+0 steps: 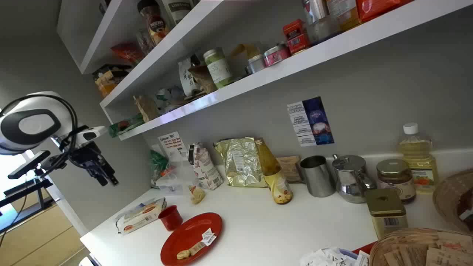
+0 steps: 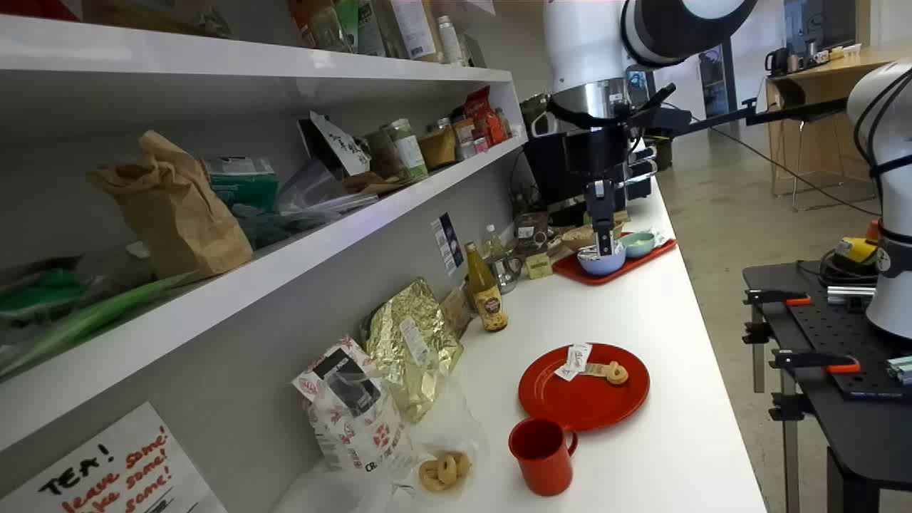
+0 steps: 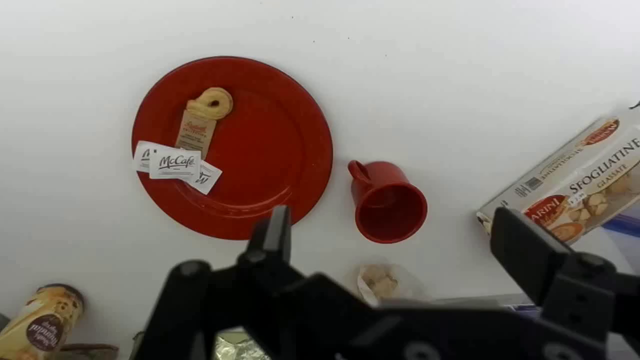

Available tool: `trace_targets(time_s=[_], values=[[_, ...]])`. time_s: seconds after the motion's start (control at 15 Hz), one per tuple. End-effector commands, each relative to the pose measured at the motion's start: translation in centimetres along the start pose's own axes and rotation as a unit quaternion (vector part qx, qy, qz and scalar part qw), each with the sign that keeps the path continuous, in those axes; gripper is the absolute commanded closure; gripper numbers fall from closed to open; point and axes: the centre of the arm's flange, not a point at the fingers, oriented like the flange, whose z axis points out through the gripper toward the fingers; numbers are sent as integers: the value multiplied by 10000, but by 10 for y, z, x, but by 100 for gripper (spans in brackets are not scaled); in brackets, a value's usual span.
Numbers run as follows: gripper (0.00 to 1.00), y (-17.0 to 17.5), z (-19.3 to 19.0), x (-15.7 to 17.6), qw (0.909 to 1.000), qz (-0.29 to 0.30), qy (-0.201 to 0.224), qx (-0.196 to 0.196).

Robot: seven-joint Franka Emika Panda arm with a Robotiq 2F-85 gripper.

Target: Pick up the red mug and place it on the red plate

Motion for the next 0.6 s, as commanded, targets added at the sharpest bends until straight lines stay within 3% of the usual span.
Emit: trace_targets(time_s=[0.0,0.53], values=[[0,0,0,0,10000,0,3,0],[0,0,-2,0,10000,3,22,-28]])
